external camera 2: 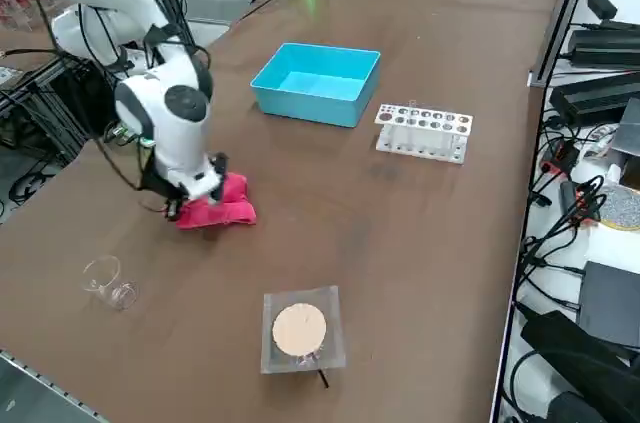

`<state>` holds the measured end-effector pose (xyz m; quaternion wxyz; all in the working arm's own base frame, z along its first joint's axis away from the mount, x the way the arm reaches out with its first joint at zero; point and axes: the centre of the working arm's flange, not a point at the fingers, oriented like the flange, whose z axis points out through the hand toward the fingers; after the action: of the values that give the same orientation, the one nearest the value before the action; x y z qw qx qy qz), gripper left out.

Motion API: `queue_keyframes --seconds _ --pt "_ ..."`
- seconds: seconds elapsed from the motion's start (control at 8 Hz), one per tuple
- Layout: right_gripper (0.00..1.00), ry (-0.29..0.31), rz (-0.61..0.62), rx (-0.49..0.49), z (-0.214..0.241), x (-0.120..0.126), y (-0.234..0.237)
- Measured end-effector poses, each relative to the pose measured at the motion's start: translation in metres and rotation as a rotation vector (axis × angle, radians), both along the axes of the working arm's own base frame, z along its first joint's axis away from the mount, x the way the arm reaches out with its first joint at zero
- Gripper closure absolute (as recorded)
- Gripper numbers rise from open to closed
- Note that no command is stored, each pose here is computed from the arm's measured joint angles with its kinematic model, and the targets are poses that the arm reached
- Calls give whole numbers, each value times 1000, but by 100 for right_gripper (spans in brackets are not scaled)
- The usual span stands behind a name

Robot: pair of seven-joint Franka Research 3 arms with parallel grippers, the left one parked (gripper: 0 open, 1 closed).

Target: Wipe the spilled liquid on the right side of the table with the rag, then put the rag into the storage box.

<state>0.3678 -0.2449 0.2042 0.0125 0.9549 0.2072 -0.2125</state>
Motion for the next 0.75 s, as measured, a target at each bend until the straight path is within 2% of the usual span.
queue_keyframes --seconds 0.38,0.75 --pt "96 -153 -121 -61 -6 57 88" --pt "97 -256 -201 -94 -15 94 124"
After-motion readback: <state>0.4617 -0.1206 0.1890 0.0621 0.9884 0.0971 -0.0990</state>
